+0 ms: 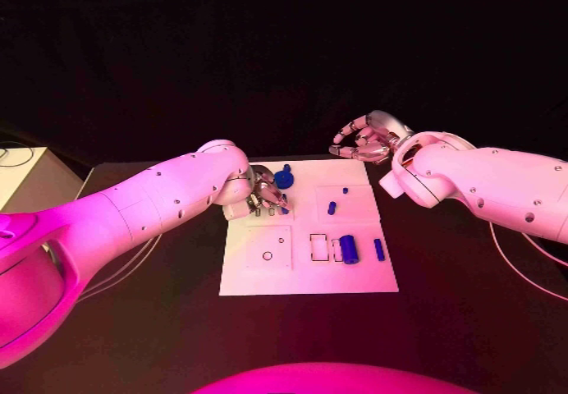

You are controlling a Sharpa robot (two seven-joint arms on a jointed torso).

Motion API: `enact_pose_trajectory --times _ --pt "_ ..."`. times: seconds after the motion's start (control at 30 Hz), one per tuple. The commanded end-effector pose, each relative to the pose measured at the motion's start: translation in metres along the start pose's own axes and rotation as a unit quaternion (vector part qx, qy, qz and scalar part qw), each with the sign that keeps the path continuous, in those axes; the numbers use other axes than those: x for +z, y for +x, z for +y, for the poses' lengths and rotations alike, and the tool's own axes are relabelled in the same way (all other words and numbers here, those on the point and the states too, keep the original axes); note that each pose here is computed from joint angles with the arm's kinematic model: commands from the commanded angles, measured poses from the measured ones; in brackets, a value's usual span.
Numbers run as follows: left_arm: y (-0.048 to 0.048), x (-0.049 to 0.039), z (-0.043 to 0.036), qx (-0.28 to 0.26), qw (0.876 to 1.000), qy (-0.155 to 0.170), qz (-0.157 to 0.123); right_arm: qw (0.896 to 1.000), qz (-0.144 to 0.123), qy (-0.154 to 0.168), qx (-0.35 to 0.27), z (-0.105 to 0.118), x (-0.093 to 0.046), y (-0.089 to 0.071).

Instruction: Assemble the parts on the task board

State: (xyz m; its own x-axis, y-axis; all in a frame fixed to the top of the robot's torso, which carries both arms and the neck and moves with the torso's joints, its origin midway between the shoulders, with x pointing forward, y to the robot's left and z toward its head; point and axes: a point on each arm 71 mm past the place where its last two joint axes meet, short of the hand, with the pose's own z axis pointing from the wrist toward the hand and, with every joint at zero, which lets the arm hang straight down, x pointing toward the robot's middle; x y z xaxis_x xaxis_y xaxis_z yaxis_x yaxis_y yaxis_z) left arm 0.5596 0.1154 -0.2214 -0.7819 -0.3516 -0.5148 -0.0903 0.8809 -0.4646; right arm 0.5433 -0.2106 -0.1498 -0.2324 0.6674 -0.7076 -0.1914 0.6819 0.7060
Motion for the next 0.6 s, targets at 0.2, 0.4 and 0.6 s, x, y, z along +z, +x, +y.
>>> enact_pose_trajectory --times 0.2,0.4,0.6 --pt "0.0022 0.0005 -0.0019 -0.028 0.999 0.02 0.012 1.0 0.009 -0.001 -0.006 0.0005 0.0008 0.001" --pt "0.0014 0.0 -0.0005 -0.033 0.999 0.021 0.012 1.0 0.011 0.001 -0.007 -0.0003 0.0011 0.0012" --pt "0.0012 -0.001 0.0003 -0.043 0.999 0.025 0.013 1.0 0.014 0.003 -0.007 -0.0014 0.0013 0.0022"
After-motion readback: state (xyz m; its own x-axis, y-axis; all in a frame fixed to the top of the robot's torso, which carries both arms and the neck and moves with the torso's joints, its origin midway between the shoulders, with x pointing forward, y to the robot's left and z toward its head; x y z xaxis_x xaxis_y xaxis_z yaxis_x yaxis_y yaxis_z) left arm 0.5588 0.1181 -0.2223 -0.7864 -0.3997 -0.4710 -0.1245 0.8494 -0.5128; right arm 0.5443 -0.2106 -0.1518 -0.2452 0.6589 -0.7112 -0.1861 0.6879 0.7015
